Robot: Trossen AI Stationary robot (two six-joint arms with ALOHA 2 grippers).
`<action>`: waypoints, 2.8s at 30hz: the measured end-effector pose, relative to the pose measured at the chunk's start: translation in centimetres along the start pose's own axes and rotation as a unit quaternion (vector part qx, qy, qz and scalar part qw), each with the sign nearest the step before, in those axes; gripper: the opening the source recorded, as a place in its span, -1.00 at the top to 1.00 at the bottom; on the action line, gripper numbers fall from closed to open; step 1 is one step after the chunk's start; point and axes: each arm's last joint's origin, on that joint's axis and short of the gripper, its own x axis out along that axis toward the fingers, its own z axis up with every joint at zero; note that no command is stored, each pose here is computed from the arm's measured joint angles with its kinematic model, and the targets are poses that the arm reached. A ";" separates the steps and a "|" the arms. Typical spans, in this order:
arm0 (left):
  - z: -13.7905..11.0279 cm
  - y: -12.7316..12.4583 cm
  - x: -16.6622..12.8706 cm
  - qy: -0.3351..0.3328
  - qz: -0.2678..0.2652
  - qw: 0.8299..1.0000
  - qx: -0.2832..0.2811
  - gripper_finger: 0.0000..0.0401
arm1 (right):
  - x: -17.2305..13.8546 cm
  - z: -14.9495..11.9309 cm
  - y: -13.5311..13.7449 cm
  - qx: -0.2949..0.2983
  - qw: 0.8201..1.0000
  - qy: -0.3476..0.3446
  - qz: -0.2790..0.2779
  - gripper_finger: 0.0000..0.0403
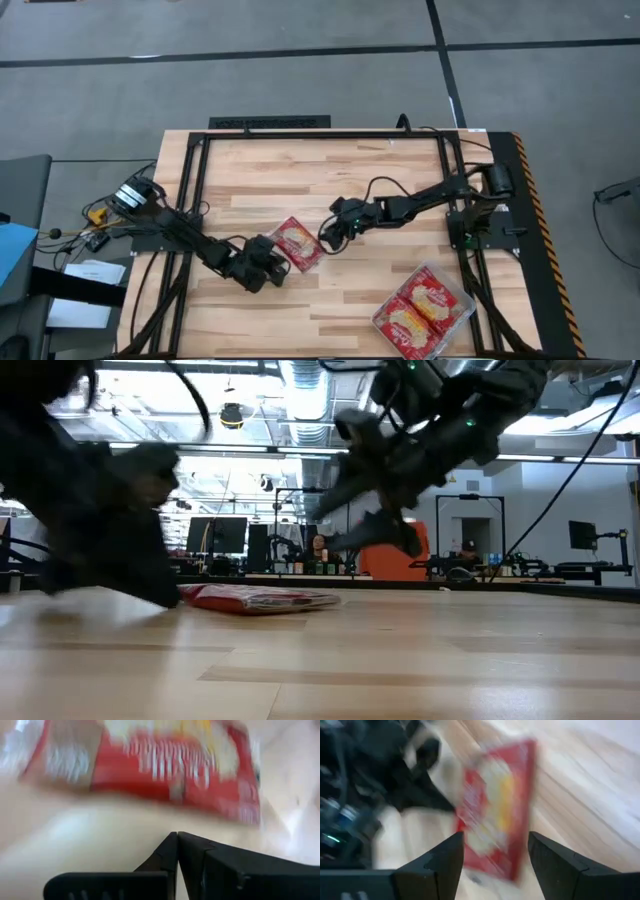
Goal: Sort popcorn bags into baskets
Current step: Put the red popcorn bag into the transparent bin
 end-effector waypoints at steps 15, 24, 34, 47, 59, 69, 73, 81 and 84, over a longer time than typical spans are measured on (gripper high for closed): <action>1.7 -0.2 -0.1 -0.103 0.025 0.993 0.043 1.00 | -0.2 0.8 0.4 0.007 0.999 -0.028 0.020 -0.14; -0.3 0.3 1.7 -0.060 0.019 0.997 0.034 1.00 | -0.2 0.7 0.4 -0.007 0.999 -0.022 0.024 -0.15; -0.6 0.7 2.0 -0.046 0.029 0.998 0.041 1.00 | 1.9 -0.2 -2.0 -0.013 1.000 0.005 -0.021 -0.16; -0.5 1.0 2.1 -0.038 0.040 0.998 0.035 1.00 | 4.7 -0.4 -3.6 -0.018 0.999 0.037 -0.008 -0.17; -0.5 1.1 2.1 -0.037 0.044 0.998 0.037 1.00 | 6.0 0.4 -2.2 -0.053 0.996 0.070 0.017 -0.13; 0.0 1.2 2.4 -0.043 0.049 0.997 0.032 1.00 | 6.1 -0.7 -1.4 -0.066 0.994 0.083 0.019 0.29; 0.0 1.2 2.4 -0.047 0.047 0.997 0.032 1.00 | 6.1 -0.9 -1.2 -0.069 0.994 0.083 0.023 0.61; 0.2 0.9 2.3 -0.050 0.039 0.997 0.033 1.00 | 5.9 -0.8 -0.8 -0.045 0.995 0.084 0.029 0.91; 0.8 0.5 1.7 -0.042 0.024 0.998 0.038 1.00 | 5.2 -0.3 -0.2 -0.038 0.996 0.078 0.034 0.96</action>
